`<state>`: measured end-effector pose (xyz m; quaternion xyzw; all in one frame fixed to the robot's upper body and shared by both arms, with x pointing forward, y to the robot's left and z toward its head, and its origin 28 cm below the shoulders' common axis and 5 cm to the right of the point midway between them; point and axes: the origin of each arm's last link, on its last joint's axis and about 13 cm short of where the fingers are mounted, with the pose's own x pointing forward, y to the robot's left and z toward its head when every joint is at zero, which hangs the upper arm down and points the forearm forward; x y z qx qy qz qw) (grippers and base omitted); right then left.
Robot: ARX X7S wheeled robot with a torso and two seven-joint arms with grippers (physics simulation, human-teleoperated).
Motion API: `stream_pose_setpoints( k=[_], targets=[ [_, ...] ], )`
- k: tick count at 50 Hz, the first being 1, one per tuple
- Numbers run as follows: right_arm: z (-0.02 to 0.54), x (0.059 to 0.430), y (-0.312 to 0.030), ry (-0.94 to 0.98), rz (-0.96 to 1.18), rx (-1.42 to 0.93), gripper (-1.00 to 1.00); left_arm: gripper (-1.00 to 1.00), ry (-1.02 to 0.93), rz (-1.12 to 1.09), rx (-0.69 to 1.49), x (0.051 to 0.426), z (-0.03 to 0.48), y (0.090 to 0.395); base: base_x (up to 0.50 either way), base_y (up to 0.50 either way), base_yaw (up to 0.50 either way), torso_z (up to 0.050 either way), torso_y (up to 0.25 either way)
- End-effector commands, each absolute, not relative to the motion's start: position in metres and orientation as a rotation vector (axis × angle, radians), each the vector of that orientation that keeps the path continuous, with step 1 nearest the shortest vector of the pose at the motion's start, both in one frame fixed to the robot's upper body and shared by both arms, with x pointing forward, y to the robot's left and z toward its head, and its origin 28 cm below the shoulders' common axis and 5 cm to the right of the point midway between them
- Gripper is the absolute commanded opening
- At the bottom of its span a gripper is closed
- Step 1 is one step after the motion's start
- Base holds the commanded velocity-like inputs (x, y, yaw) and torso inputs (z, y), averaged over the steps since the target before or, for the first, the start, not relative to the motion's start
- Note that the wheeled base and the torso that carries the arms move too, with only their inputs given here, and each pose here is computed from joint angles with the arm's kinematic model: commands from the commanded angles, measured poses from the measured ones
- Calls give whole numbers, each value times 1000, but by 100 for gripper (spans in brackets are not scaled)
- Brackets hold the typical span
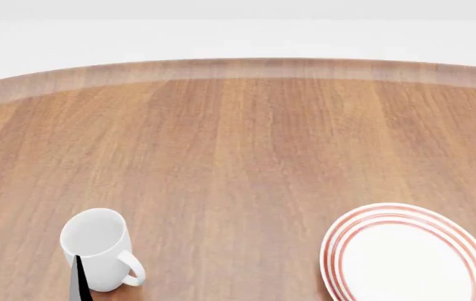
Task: Pick up the red mug and put it on the plate
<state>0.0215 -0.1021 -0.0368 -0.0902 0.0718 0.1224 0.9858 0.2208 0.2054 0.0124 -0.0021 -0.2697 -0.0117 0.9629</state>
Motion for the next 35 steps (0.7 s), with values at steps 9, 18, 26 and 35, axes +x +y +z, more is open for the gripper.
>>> stream_pose_setpoints(
  k=[9, 18, 26, 35],
  targets=[
    [-41, 20, -101, 165, 255, -166, 100, 100, -549, -24, -4, 221, 12, 205, 0, 0, 0, 0, 0],
    [-42, 22, -102, 169, 246, -162, 100, 100, -548, -24, -4, 221, 12, 205, 0, 0, 0, 0, 0],
    [-43, 22, -102, 171, 245, -164, 100, 100, -550, -24, -5, 221, 12, 205, 0, 0, 0, 0, 0],
    [-43, 23, -102, 173, 245, -157, 100, 100, -550, -24, -5, 221, 12, 205, 0, 0, 0, 0, 0]
  ],
)
